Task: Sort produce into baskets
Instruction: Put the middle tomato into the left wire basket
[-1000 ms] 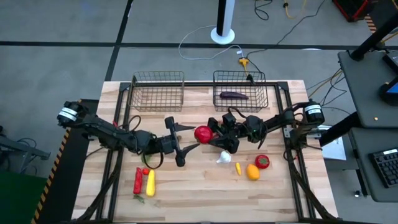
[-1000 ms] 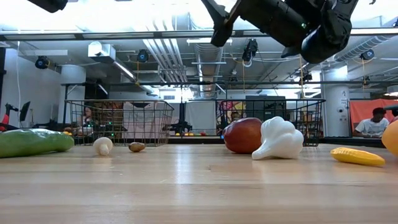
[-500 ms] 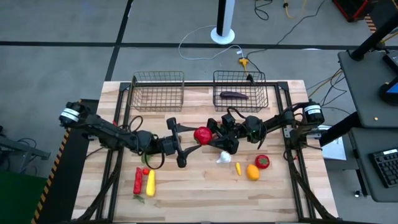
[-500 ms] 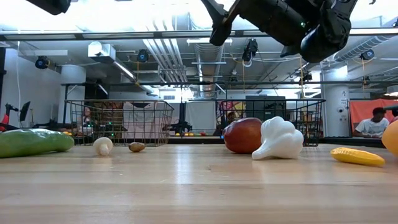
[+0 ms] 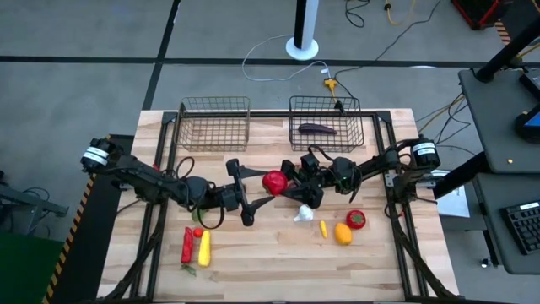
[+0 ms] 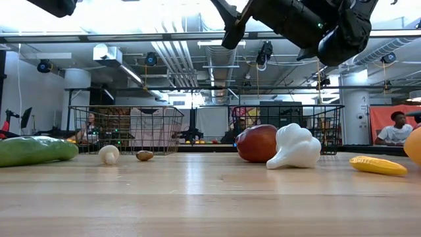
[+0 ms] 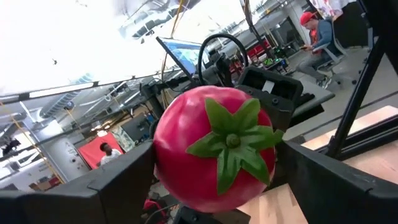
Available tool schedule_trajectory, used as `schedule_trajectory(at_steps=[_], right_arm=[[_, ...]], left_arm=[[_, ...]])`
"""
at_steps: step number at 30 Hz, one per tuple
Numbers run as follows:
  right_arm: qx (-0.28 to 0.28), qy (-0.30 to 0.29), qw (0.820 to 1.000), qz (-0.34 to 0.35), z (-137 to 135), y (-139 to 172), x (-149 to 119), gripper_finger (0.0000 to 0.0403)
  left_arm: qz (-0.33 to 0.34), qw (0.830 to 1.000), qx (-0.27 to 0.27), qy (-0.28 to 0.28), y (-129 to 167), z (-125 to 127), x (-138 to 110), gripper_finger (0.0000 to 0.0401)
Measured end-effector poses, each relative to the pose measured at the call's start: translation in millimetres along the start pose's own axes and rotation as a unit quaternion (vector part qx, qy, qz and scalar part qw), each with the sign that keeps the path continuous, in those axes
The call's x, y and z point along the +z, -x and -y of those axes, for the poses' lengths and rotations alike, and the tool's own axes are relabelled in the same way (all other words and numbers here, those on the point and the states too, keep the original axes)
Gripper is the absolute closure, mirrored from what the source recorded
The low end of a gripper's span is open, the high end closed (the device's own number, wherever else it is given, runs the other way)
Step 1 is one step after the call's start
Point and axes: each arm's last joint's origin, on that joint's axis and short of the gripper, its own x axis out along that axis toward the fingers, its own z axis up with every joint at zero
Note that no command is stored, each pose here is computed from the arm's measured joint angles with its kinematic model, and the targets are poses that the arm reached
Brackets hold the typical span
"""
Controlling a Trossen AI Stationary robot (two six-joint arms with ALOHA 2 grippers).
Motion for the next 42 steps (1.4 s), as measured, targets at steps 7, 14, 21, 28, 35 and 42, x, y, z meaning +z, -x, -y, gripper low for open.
schedule_trajectory(at_steps=[7, 14, 21, 28, 35, 42], right_arm=[[-0.014, -0.001, 1.0, 0.007, 1.3, 0.1, 0.1, 0.0094], [-0.013, 0.0, 1.0, 0.007, 1.1, 0.0, 0.2, 0.0094], [-0.012, -0.003, 1.0, 0.006, 1.0, 0.0, 0.1, 0.0094], [-0.011, -0.017, 1.0, 0.003, 1.1, 0.1, -0.2, 0.0068], [-0.018, -0.037, 0.999, -0.001, 2.9, 0.4, -0.8, 0.0046], [-0.028, -0.044, 0.999, -0.007, 4.4, 0.5, -1.5, 0.0044]], left_arm=[[-0.001, 1.0, 0.007, 0.003, -3.7, -6.6, -4.7, 0.0075], [0.004, 1.0, 0.002, 0.005, -4.3, -7.4, -5.2, 0.0097], [0.003, 1.0, 0.003, 0.015, -4.3, -7.4, -5.3, 0.0135], [-0.002, 1.0, 0.003, 0.031, -4.2, -6.8, -5.8, 0.0138], [-0.008, 0.998, 0.003, 0.06, -3.3, -5.6, -5.8, 0.0139], [-0.022, 0.997, 0.019, 0.067, 1.5, -0.2, -0.9, 0.014]])
